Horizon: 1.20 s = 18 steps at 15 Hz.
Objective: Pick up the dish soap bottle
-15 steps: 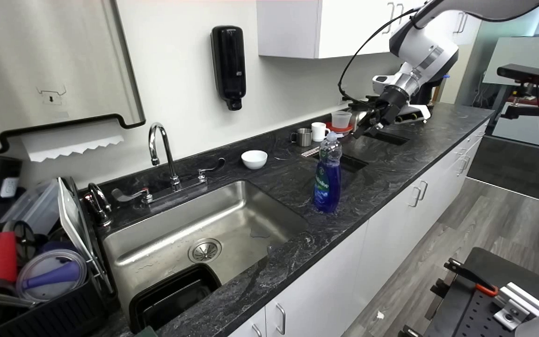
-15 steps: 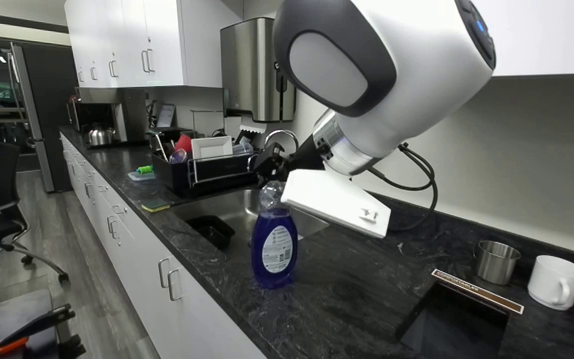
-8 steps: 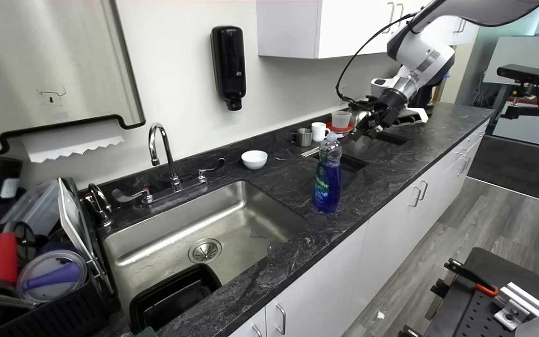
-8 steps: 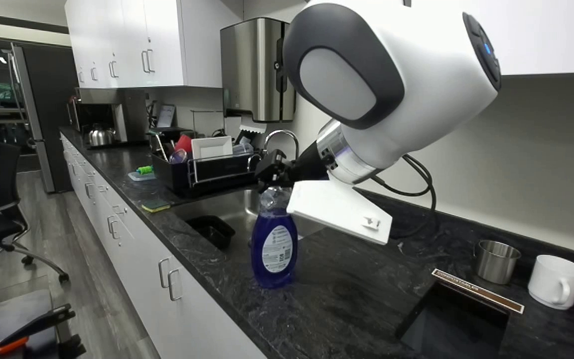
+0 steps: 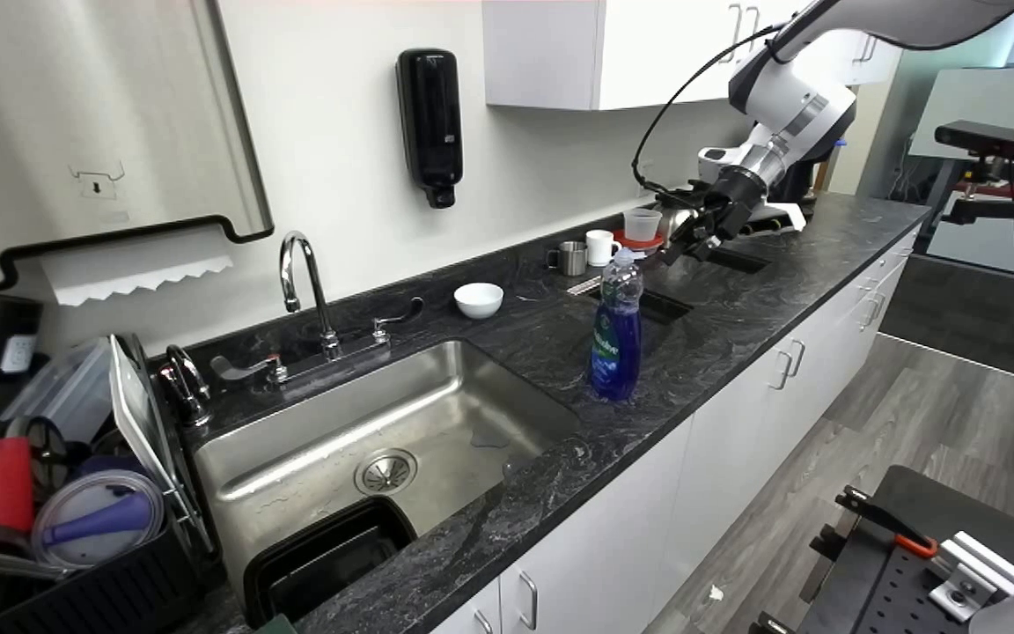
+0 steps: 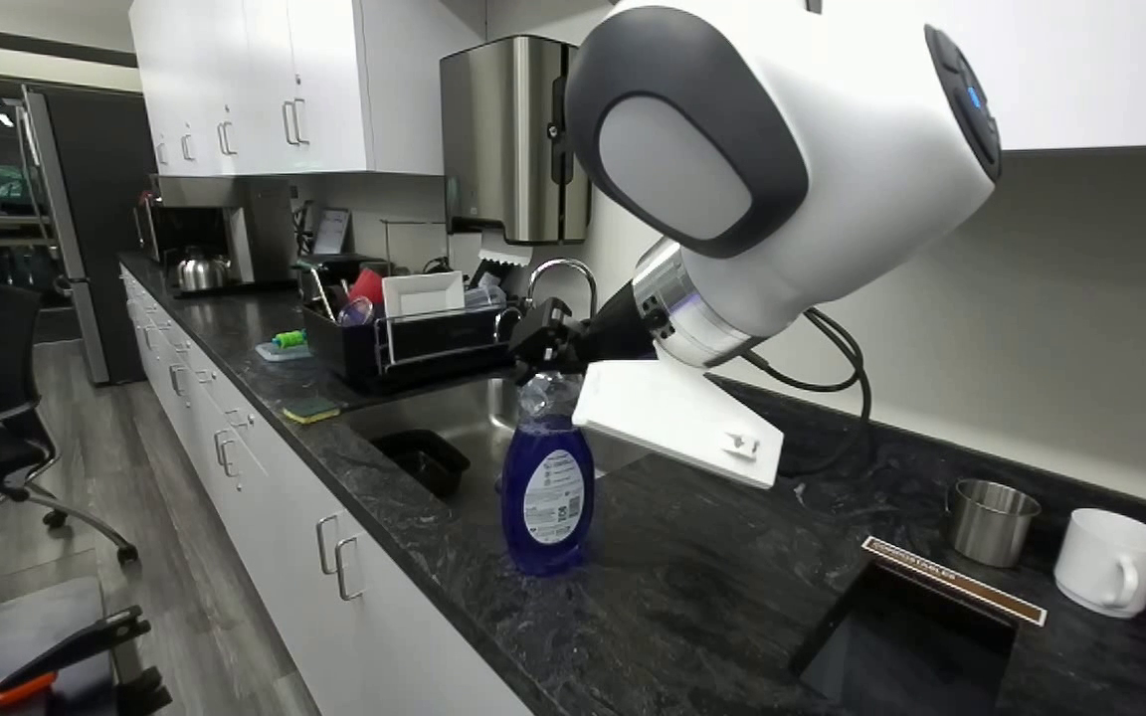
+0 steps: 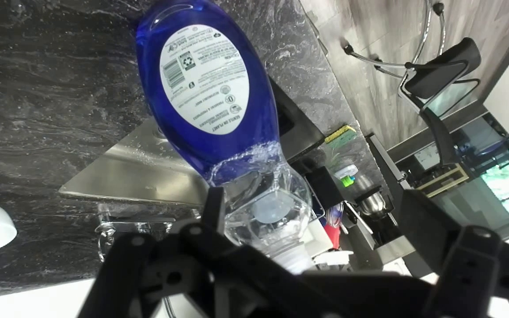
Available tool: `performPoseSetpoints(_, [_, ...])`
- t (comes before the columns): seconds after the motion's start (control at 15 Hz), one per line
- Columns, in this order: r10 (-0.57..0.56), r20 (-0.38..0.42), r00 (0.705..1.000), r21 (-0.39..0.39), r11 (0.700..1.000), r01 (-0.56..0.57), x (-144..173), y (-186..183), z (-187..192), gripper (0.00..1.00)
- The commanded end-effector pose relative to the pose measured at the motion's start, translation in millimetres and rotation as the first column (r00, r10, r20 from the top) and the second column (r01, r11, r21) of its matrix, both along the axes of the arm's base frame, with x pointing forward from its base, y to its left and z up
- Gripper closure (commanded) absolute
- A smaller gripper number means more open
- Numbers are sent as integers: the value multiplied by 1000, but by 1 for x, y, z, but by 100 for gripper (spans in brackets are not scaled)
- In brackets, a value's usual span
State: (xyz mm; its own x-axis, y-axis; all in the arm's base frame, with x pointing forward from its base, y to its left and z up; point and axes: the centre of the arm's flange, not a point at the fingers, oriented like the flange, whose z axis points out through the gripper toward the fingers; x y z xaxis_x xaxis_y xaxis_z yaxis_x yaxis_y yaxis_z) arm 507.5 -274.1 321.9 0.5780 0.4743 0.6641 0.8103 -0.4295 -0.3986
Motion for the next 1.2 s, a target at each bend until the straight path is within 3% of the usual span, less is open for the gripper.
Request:
performPoseSetpoints(0.0, [0, 0, 1000, 0, 1000, 0, 0, 0, 0, 0])
performPoseSetpoints(0.47, [-26, 36, 999, 16, 1000, 25, -10, -41, -16, 0])
performPoseSetpoints(0.73, [23, 105, 994, 13, 1000, -24, -7, -55, -30, 0])
performPoseSetpoints(1.13, [65, 249, 966, 66, 994, -84, 13, -40, -54, 0])
